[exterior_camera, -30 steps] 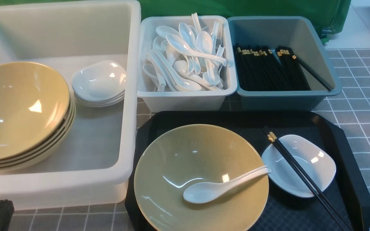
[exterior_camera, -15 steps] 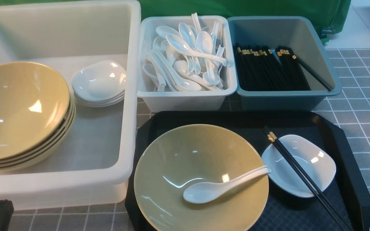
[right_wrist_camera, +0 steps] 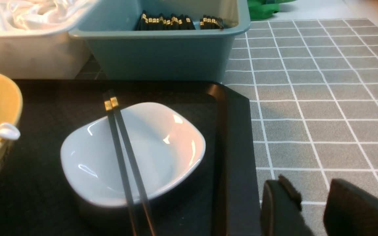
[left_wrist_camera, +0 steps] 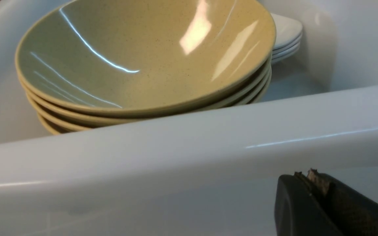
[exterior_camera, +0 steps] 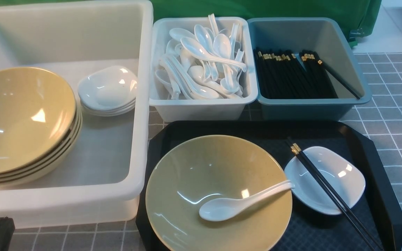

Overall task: On grey table put chopsticks spoon bowls plates into blue grey white boxes.
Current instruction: 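Move the grippers toward the tableware on the black tray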

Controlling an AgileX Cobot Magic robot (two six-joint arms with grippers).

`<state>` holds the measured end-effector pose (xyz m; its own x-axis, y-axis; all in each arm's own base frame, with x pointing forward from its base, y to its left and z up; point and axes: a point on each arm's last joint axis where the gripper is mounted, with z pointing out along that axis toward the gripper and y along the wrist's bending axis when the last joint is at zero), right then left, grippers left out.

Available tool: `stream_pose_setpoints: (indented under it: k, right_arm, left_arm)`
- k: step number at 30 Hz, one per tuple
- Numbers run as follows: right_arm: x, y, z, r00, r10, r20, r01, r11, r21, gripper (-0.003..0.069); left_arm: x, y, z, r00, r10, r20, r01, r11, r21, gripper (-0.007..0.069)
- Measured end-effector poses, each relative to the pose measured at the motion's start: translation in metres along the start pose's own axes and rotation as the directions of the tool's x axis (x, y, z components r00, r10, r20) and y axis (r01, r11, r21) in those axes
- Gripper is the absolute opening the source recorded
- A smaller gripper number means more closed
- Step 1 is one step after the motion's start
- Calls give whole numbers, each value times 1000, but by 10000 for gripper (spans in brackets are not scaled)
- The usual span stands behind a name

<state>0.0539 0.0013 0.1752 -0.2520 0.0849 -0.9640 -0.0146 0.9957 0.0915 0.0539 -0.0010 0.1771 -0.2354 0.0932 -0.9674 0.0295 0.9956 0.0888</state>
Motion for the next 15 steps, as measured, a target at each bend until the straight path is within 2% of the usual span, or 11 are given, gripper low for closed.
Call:
stream_pose_setpoints:
  k: [7,10,11,12,13,14,15]
  right_arm:
    - [0,0,0,1000,0,0,0,1000,0,237]
    - [0,0,0,1000,0,0,0,1000,0,237]
    - [0,0,0,1000,0,0,0,1000,0,237]
    - [0,0,0,1000,0,0,0,1000,0,237]
    - [0,0,0,1000,0,0,0,1000,0,237]
    - [0,0,0,1000,3,0,-3,1000,0,237]
    - [0,0,0,1000,15,0,-15,1000,0,237]
  left_arm:
    - [0,1,0,1000,25,-1,-25,1000,-8,-11]
    - [0,0,0,1000,-25,4,25,1000,4,-11]
    - [-1,-2,0,995,-103,11,103,994,21,-11]
    - [-3,-4,0,970,-240,23,239,970,51,-11]
    - [-4,-4,0,964,-265,25,263,963,57,-11]
    - [-6,-6,0,926,-376,35,372,925,81,-11]
    - [-8,-7,-1,862,-506,41,499,859,110,-11]
